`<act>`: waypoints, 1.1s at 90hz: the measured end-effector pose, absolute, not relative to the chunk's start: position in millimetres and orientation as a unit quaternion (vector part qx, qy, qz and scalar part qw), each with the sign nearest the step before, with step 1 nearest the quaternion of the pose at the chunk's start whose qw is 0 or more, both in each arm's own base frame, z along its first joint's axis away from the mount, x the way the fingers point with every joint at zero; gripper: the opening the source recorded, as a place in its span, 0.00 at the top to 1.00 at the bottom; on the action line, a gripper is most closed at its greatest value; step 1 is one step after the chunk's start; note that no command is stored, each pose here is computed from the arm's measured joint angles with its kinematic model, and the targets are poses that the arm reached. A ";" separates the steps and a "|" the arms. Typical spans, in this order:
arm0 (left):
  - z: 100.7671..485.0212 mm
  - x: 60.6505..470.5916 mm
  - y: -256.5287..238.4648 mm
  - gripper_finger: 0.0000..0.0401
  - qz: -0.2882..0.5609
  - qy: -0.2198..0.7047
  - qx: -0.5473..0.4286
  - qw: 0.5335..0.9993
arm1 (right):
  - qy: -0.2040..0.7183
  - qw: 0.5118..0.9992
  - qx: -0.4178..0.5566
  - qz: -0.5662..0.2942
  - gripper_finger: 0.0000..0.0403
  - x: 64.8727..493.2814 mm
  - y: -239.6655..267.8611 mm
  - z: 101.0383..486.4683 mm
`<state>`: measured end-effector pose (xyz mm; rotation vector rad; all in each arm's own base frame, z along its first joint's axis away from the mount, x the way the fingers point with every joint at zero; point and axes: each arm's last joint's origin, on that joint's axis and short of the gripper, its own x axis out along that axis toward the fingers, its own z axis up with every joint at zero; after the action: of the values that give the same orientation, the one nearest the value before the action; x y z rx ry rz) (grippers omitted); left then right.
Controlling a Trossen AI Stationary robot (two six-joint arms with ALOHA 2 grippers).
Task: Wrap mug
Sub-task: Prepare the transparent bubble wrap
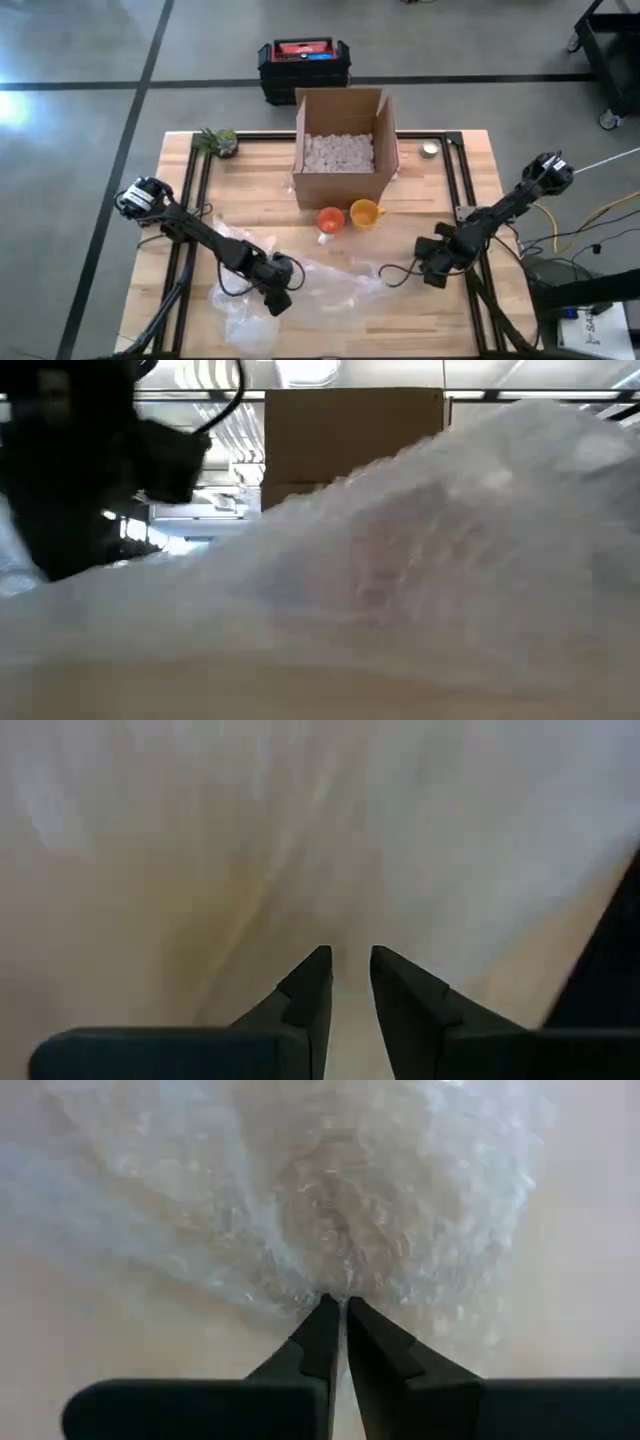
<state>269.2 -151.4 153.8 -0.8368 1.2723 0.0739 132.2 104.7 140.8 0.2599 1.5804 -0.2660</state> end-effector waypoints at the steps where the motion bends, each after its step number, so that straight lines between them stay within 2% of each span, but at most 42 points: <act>1: 155.4 269.6 -151.9 0.85 0.031 0.576 -0.381 0.722 | 0.706 0.689 0.120 -0.116 0.98 133.0 105.7 143.4; 10: 181.6 280.4 -157.1 0.85 0.001 0.537 -0.387 0.750 | 0.675 0.721 0.137 -0.076 0.98 142.9 113.2 168.9; 20: 213.1 295.5 -159.3 0.87 -0.004 0.454 -0.330 0.828 | 0.602 0.791 0.100 -0.045 0.98 156.5 117.3 193.0; 27: 227.9 304.7 -159.0 0.88 0.021 0.383 -0.275 0.882 | 0.527 0.847 0.047 -0.063 0.98 165.9 117.3 200.4; 37: 222.3 311.6 -159.5 0.91 0.026 0.373 -0.251 0.893 | 0.466 0.881 -0.012 -0.081 0.98 177.0 115.8 199.1; 54: 176.7 310.8 -168.3 0.93 0.036 0.456 -0.295 0.839 | 0.541 0.836 0.014 -0.091 0.98 177.2 113.7 172.2; 68: 149.2 308.9 -180.5 0.94 0.043 0.503 -0.306 0.807 | 0.644 0.754 0.056 -0.114 0.98 158.4 117.7 149.5; 80: 139.6 308.8 -181.9 0.94 0.056 0.514 -0.308 0.798 | 0.723 0.675 0.076 -0.125 0.98 141.1 120.3 146.4; 89: 140.1 309.6 -180.9 0.94 0.056 0.513 -0.309 0.799 | 0.732 0.666 0.075 -0.125 0.98 140.4 122.4 163.5; 99: 143.2 309.8 -179.6 0.94 0.054 0.510 -0.309 0.801 | 0.712 0.691 0.087 -0.087 0.98 146.0 126.8 189.2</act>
<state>309.8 -179.6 143.2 -0.6623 1.0935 0.1164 146.0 126.8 189.2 0.1937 1.5927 -0.1955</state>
